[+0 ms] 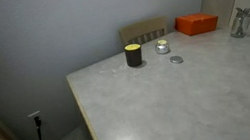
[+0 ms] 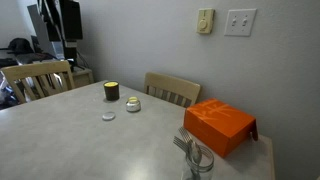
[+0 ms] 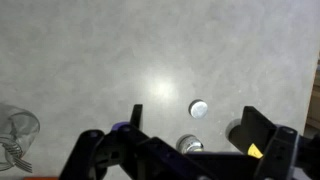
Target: Place the lid on the jar
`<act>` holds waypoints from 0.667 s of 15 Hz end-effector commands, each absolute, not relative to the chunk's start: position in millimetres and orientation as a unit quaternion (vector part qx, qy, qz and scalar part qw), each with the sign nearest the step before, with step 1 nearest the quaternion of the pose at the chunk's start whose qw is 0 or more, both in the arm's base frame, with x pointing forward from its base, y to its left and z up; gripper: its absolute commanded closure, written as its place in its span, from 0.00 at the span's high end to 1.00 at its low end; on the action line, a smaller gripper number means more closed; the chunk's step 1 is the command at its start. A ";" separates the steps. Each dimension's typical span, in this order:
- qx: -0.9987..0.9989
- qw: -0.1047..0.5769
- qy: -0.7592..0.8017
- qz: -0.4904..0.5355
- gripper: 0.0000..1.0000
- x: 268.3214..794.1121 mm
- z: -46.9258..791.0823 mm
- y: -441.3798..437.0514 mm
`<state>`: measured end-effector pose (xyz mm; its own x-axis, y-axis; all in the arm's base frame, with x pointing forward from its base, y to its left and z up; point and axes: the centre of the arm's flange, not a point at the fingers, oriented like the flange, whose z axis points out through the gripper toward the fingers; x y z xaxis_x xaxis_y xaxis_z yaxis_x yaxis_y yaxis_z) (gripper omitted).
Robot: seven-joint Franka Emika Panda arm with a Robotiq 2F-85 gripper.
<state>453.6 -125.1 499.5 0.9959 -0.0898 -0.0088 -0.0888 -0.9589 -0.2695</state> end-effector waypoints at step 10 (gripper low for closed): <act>-0.990 0.099 -0.093 0.020 1.00 539.1 497.3 8.1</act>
<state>501.4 -25.1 501.9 0.9940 0.1095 -0.0086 0.1050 -0.9706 -0.2166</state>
